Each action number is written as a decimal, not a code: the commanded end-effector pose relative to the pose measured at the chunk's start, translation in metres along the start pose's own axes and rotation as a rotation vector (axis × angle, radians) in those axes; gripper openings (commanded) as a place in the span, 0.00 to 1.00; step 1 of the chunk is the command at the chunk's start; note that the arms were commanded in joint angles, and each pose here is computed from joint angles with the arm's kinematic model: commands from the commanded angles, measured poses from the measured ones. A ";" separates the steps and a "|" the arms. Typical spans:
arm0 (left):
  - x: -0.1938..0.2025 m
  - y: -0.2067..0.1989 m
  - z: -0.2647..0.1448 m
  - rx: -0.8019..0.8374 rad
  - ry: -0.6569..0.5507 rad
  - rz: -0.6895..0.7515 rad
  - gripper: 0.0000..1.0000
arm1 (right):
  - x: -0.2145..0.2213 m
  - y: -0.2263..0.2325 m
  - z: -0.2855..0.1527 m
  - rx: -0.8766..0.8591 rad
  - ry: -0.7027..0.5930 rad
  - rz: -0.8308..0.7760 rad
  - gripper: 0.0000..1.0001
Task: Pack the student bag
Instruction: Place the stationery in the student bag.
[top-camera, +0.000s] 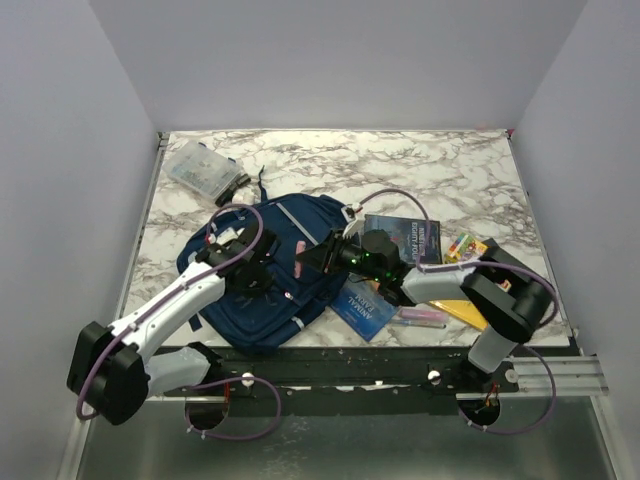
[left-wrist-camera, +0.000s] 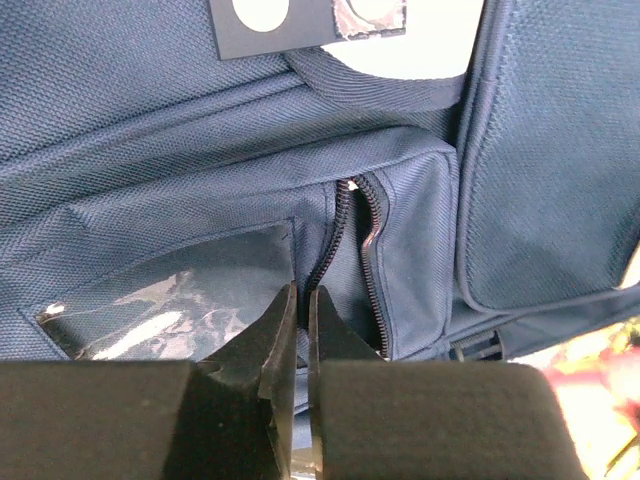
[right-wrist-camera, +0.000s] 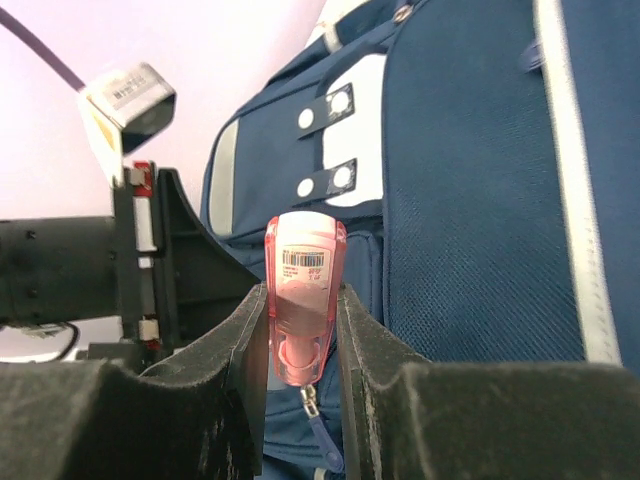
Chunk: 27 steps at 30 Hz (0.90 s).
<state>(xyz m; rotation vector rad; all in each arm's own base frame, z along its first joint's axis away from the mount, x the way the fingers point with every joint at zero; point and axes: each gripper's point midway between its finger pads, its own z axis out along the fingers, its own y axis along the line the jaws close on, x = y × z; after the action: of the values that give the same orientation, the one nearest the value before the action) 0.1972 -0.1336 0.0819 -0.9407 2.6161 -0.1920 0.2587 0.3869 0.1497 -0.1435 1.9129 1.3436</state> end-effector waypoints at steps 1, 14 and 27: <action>-0.003 -0.015 -0.011 0.168 -0.036 0.043 0.00 | 0.003 0.051 0.013 -0.296 -0.001 -0.005 0.11; -0.001 -0.019 -0.021 0.324 -0.070 0.037 0.00 | 0.087 0.005 0.049 0.039 0.123 0.022 0.14; 0.003 -0.014 -0.021 0.385 -0.075 0.006 0.00 | 0.058 -0.001 0.059 0.075 0.065 -0.090 0.17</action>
<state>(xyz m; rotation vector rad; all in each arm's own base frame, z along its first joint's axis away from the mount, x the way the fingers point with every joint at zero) 0.1913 -0.1350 0.0924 -0.7961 2.4272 -0.5151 0.2388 0.4576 0.1091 -0.2127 1.9881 1.3063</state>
